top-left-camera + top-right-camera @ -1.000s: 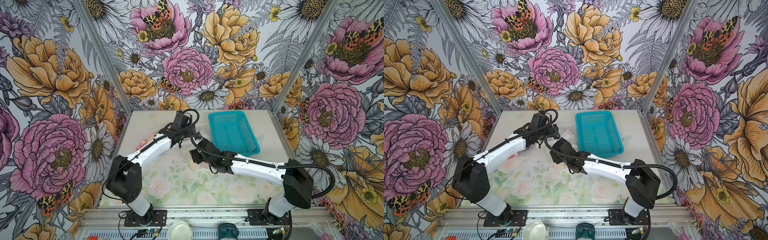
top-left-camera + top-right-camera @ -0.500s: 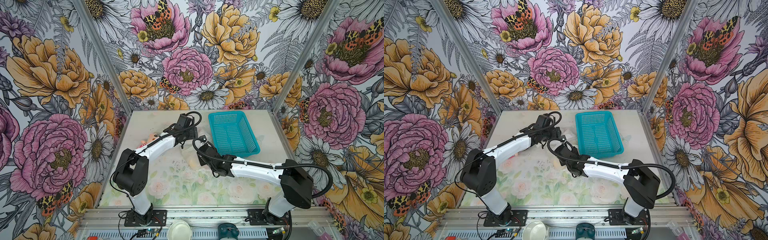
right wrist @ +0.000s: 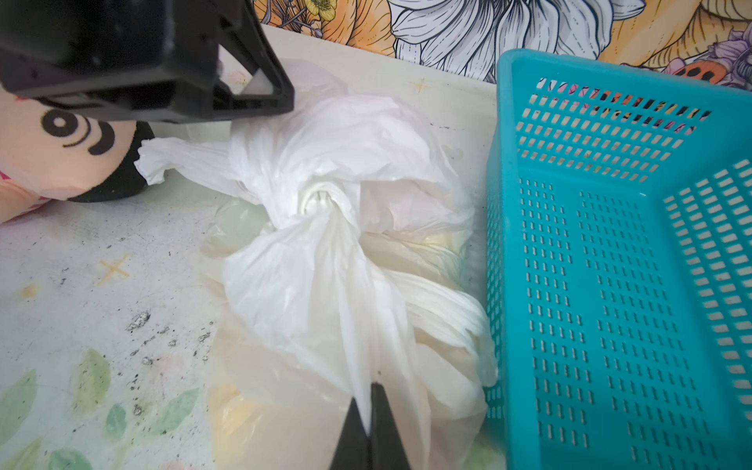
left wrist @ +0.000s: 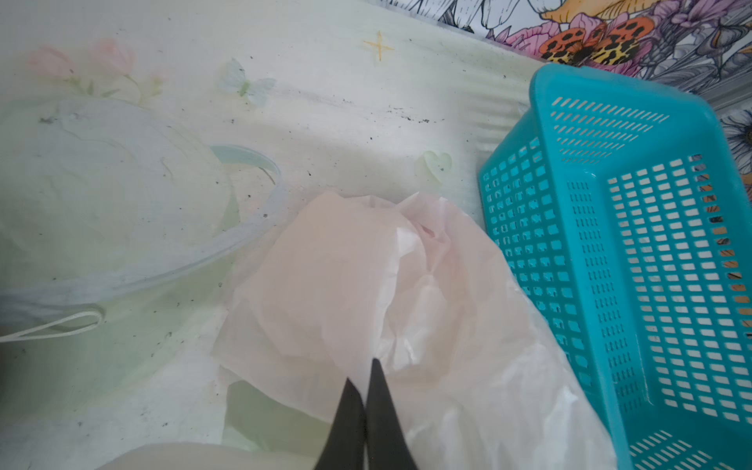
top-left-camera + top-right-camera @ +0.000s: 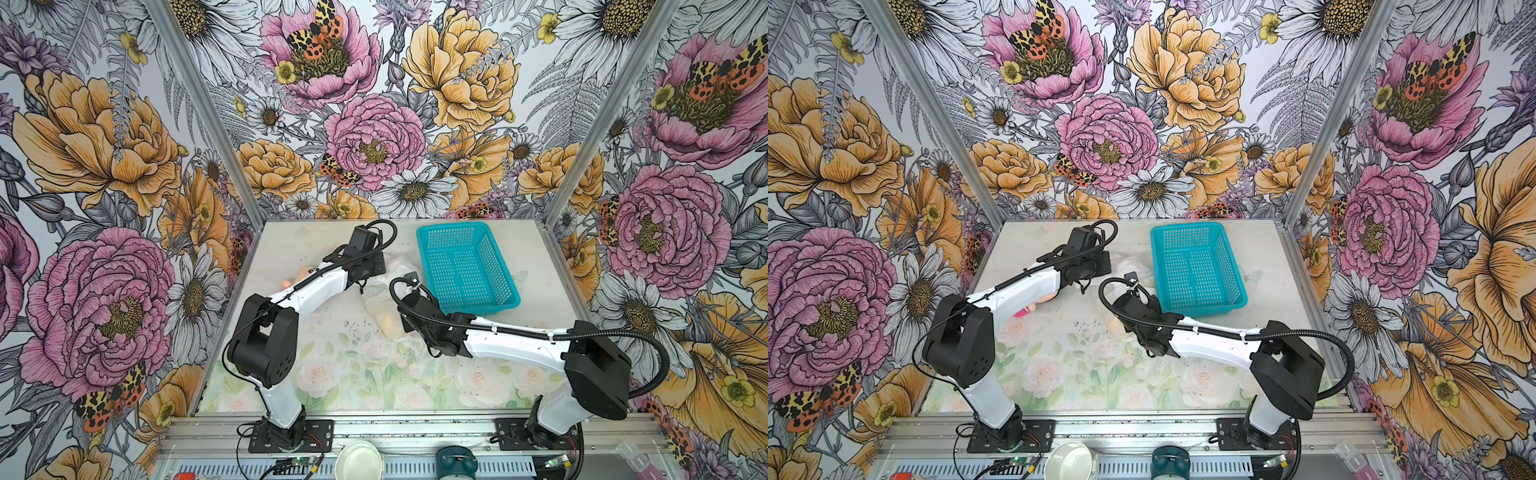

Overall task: Untie the knot of the plastic bag and take out the fruit
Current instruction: Untie the plastic bag at the center of the table.

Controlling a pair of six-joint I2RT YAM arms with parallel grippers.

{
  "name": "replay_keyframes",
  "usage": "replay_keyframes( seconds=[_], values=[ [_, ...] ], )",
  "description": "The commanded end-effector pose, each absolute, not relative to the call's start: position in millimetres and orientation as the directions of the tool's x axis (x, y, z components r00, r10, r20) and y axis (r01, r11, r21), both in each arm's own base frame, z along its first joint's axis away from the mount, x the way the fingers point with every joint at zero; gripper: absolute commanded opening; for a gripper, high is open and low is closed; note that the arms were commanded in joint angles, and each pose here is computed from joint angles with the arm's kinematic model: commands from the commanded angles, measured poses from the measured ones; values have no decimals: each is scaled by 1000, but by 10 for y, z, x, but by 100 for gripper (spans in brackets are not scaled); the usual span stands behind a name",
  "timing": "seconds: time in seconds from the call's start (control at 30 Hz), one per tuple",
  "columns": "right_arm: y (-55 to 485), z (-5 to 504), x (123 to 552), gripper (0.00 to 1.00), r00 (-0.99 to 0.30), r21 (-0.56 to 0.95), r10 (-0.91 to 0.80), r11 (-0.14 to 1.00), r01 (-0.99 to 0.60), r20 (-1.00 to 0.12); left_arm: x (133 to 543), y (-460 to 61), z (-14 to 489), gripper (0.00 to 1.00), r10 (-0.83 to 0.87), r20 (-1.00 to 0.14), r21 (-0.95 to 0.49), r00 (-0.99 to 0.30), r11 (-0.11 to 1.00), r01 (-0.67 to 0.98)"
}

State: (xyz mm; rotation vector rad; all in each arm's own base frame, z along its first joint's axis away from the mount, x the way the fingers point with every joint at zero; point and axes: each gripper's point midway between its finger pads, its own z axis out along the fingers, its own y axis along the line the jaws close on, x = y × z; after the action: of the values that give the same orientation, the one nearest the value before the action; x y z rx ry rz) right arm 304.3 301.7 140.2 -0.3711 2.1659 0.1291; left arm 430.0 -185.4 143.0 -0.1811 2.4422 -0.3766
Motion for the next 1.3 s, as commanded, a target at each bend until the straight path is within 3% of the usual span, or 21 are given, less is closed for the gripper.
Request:
replay_keyframes(
  seconds=[0.0,0.2,0.57,0.67,0.83,0.9,1.03,1.27],
  values=[
    [2871,1580,3116,0,-504,-27,-157,966,-256,-849,4311,-1446,1706,0,-316,-637,-338,-703,934,-114],
    [2603,1480,3240,0,-512,6,-92,982,-187,-854,4043,-986,1754,0,-391,-657,-348,-644,916,-201],
    [2446,1419,3304,0,-507,61,-31,985,-164,-862,3631,-799,1680,0,-441,-676,-385,-590,894,-228],
    [2506,1470,3299,12,-491,57,-53,977,-206,-870,3584,-805,1651,0,-444,-671,-390,-594,892,-227],
    [2720,1798,3186,51,-397,23,-125,938,-347,-909,3544,-832,1667,0,-436,-677,-390,-593,896,-215],
    [2801,1932,3122,61,-368,12,-144,921,-389,-919,3538,-850,1668,0,-428,-679,-386,-597,899,-206],
    [2980,2081,3053,73,-355,17,-169,885,-465,-919,3536,-881,1667,1,-421,-679,-383,-601,902,-199],
    [3254,1919,3201,79,-405,-22,-250,872,-489,-879,3516,-869,1686,7,-415,-687,-365,-597,907,-210]
  ],
)
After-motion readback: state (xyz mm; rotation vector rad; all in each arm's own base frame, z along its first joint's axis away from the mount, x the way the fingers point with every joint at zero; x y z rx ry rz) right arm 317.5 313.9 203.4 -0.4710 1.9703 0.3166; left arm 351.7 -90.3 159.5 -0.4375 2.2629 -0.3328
